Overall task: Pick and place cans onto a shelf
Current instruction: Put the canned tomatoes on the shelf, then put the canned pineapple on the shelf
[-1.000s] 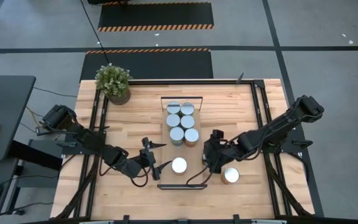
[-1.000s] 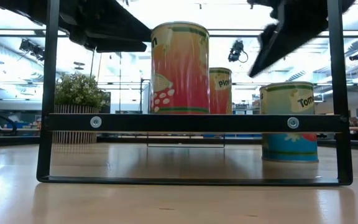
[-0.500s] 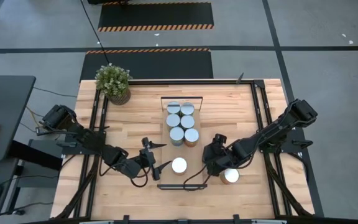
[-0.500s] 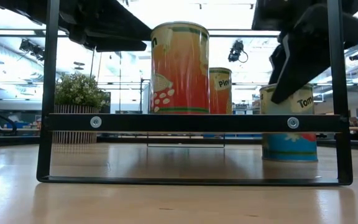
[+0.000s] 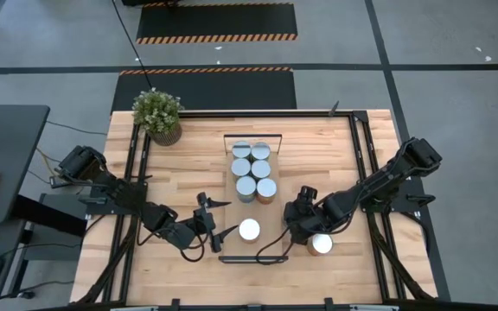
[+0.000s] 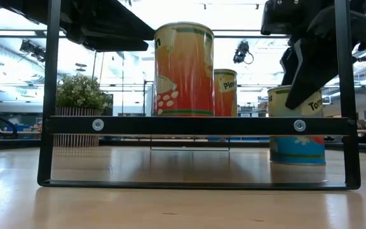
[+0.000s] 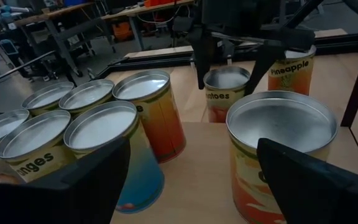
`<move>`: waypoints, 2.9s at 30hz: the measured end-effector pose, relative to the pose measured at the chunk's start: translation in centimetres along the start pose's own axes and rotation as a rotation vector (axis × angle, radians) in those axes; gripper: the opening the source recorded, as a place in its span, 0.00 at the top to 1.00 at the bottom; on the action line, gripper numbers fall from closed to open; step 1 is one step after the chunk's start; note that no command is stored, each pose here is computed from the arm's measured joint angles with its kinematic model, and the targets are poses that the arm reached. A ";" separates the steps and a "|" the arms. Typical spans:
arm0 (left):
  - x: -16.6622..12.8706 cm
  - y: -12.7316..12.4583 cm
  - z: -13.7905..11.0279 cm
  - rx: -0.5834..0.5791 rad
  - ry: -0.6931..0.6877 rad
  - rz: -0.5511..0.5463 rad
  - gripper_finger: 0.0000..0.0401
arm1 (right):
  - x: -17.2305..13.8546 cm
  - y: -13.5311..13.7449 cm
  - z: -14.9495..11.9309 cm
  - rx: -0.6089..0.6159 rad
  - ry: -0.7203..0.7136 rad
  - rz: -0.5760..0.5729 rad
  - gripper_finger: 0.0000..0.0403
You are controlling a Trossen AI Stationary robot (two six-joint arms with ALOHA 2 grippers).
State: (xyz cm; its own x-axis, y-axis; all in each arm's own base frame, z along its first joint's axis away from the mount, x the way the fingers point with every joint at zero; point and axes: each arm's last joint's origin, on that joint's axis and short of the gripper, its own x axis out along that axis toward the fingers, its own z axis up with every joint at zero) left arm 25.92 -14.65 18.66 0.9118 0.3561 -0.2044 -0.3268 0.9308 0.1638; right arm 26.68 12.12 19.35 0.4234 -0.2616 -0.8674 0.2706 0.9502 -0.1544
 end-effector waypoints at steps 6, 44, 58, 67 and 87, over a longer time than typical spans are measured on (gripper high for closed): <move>-0.4 -0.3 0.1 -0.001 -0.007 -0.015 0.11 | -1.8 0.0 1.7 -0.086 0.014 0.006 0.18; -1.3 -0.2 0.8 -0.017 -0.026 -0.025 0.11 | -2.4 -0.1 6.5 -0.357 -0.231 0.207 0.11; -1.3 -0.2 0.8 -0.015 -0.026 -0.026 0.11 | -5.4 0.6 7.8 -0.410 -0.321 0.148 0.09; -1.5 -0.4 0.8 -0.021 -0.026 -0.043 0.11 | -7.4 0.5 4.3 -0.317 -0.059 -0.035 0.09; -1.5 -0.4 0.7 -0.038 -0.023 -0.033 0.11 | -3.5 0.0 2.6 -0.091 -0.143 -0.131 0.09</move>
State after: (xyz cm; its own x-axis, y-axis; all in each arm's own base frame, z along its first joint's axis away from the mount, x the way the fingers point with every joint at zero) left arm 24.89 -15.57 19.61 0.9275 0.3239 -0.1866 -0.3056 0.9445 0.1206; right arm 27.39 12.57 23.60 0.5100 -0.3987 -0.7622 0.2551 0.9163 -0.3087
